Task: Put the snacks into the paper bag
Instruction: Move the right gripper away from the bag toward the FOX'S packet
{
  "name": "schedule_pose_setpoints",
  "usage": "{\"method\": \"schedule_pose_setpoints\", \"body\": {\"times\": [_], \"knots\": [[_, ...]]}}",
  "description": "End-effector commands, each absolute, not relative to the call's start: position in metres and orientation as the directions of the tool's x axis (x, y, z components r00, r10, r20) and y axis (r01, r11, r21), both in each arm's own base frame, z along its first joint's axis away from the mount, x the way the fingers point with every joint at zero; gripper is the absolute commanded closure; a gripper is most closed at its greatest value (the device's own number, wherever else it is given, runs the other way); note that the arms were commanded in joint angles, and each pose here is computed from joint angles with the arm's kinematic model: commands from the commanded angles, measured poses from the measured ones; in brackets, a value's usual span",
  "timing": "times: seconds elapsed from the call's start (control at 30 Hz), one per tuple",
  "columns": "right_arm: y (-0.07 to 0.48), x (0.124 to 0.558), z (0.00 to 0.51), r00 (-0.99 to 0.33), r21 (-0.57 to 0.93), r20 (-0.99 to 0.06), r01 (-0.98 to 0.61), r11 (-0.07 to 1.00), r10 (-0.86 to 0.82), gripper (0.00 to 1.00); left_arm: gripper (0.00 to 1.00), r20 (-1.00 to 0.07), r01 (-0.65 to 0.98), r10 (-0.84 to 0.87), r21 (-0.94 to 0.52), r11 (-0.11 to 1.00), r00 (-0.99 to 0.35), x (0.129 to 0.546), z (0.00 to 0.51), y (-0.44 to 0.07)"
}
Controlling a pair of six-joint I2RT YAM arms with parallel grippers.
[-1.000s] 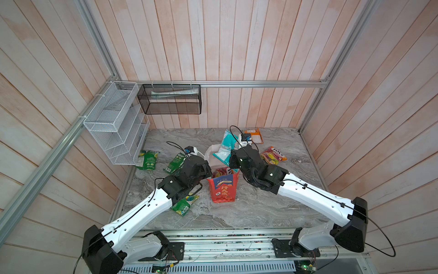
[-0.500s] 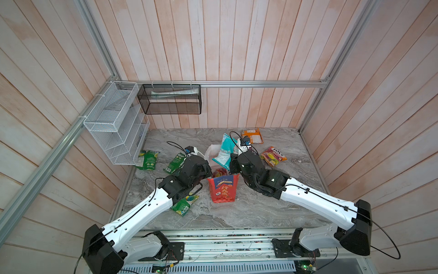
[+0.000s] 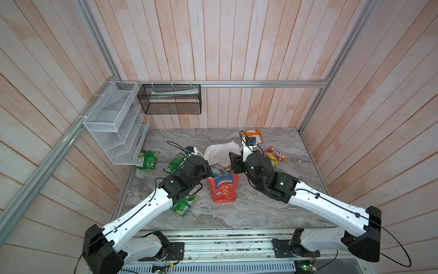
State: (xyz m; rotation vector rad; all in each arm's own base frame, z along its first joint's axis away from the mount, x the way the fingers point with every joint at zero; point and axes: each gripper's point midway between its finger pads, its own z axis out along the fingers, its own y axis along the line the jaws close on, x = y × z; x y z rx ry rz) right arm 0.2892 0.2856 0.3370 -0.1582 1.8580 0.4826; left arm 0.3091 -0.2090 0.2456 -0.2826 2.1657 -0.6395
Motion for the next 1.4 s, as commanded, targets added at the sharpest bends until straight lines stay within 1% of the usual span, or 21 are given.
{"method": "schedule_pose_setpoints", "body": {"times": [0.0,0.1,0.13,0.23,0.3,0.37,0.43,0.53,0.67,0.77,0.9,1.0,1.1,1.23,1.37], "knots": [[0.267,0.285,0.35,-0.298,0.246,-0.942,-0.306,0.92,0.154,0.33,1.0,-0.684,0.029,-0.387,-0.512,0.859,-0.619,0.31,0.245,-0.209],[0.241,0.286,0.354,-0.27,0.258,-0.943,-0.231,0.938,0.193,0.21,1.0,-0.683,0.027,-0.386,-0.51,0.86,-0.62,0.31,0.245,-0.209],[0.233,0.289,0.352,-0.269,0.262,-0.942,-0.208,0.942,0.203,0.19,1.0,-0.684,0.027,-0.386,-0.51,0.86,-0.62,0.31,0.245,-0.209],[0.202,0.304,0.343,-0.295,0.316,-0.916,-0.12,0.941,0.27,0.15,1.0,-0.683,0.024,-0.386,-0.509,0.861,-0.62,0.31,0.244,-0.208],[0.176,0.319,0.328,-0.319,0.369,-0.886,-0.046,0.929,0.336,0.14,1.0,-0.684,0.023,-0.387,-0.508,0.861,-0.619,0.31,0.245,-0.208],[0.153,0.332,0.315,-0.333,0.419,-0.857,-0.004,0.908,0.393,0.12,1.0,-0.684,0.022,-0.388,-0.508,0.861,-0.618,0.31,0.245,-0.208],[0.139,0.339,0.306,-0.34,0.461,-0.834,0.001,0.888,0.434,0.09,1.0,-0.683,0.023,-0.387,-0.508,0.861,-0.619,0.31,0.245,-0.208],[0.112,0.347,0.294,-0.319,0.47,-0.824,0.079,0.879,0.469,0.02,1.0,-0.683,0.025,-0.386,-0.509,0.86,-0.62,0.309,0.245,-0.208],[0.082,0.366,0.255,-0.352,0.501,-0.769,0.187,0.845,0.534,0.02,1.0,-0.681,0.027,-0.386,-0.511,0.859,-0.622,0.309,0.245,-0.209],[0.07,0.382,0.215,-0.451,0.567,-0.662,0.219,0.794,0.598,0.02,1.0,-0.682,0.026,-0.386,-0.511,0.859,-0.622,0.309,0.245,-0.209],[0.058,0.398,0.172,-0.537,0.639,-0.543,0.234,0.733,0.645,0.02,1.0,-0.682,0.026,-0.386,-0.51,0.86,-0.621,0.309,0.245,-0.209],[0.048,0.406,0.146,-0.556,0.668,-0.47,0.283,0.688,0.686,0.02,1.0,-0.682,0.027,-0.386,-0.511,0.859,-0.621,0.309,0.245,-0.209],[0.041,0.412,0.124,-0.555,0.682,-0.422,0.328,0.654,0.717,0.02,1.0,-0.684,0.028,-0.387,-0.511,0.859,-0.618,0.309,0.247,-0.208],[0.045,0.427,0.106,-0.591,0.717,-0.353,0.327,0.616,0.725,0.03,1.0,-0.689,0.026,-0.386,-0.507,0.862,-0.614,0.309,0.247,-0.207],[0.04,0.435,0.085,-0.606,0.711,-0.301,0.372,0.596,0.737,0.05,1.0,-0.687,0.027,-0.387,-0.509,0.861,-0.615,0.309,0.247,-0.207]]}}
